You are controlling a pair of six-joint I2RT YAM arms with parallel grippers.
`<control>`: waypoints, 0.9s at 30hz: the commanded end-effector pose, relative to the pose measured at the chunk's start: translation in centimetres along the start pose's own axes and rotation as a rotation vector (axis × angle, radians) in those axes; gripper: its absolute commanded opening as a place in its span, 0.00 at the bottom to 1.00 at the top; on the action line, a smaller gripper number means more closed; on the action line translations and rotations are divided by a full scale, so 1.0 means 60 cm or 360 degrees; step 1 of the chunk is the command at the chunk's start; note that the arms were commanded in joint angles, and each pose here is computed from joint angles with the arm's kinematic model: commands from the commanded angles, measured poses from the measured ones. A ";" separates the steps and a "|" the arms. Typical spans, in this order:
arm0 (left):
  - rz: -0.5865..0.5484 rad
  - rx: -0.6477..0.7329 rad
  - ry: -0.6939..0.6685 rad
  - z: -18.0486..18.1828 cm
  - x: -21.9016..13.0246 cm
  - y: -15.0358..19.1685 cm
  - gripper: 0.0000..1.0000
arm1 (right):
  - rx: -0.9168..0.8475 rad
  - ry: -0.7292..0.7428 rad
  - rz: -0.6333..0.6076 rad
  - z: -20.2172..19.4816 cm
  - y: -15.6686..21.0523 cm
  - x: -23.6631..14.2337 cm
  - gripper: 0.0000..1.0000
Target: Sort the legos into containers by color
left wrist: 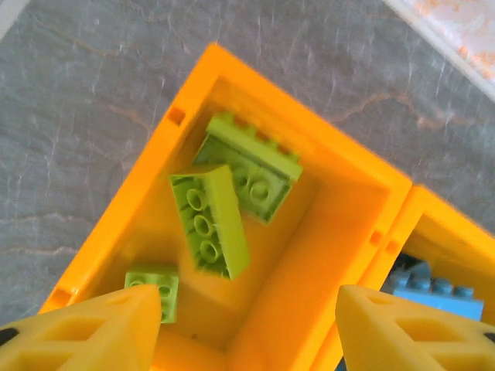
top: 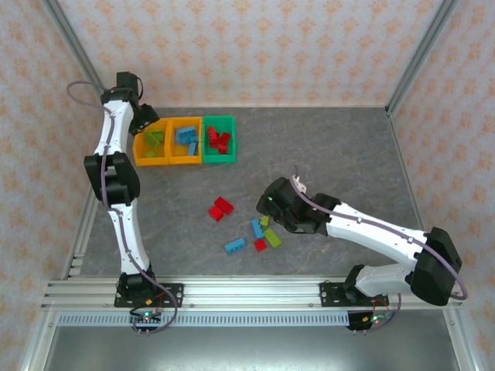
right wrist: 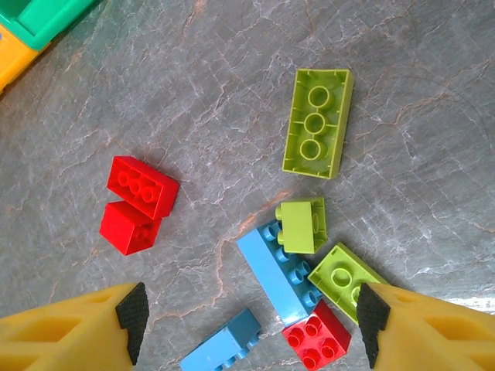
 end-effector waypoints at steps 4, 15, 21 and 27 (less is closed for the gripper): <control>-0.0067 0.0277 0.0194 -0.059 -0.146 0.077 0.65 | -0.0201 -0.0009 -0.0006 0.069 -0.004 0.018 0.74; -0.0246 0.0820 0.0164 -0.061 -0.300 0.323 0.72 | -0.0910 0.0159 0.0233 0.175 0.023 0.147 0.71; -0.0160 0.0816 0.0164 -0.021 -0.296 0.389 0.79 | -0.0646 0.0447 0.0358 0.181 0.044 0.225 0.74; -0.0174 0.0837 0.0149 -0.015 -0.299 0.391 0.83 | -0.0213 0.0416 0.0288 0.206 0.047 0.244 0.91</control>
Point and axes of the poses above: each hand's point on the last joint's axis, 136 mm out from that joint toward the fingers, its own x axis out along the fingers, its own z axis along the line the jaws close on, y = z × x, the point moved 6 cm from there along -x, back along the fingers, and after that the axes turned 10 degrees about x, right-handed, at the moved point
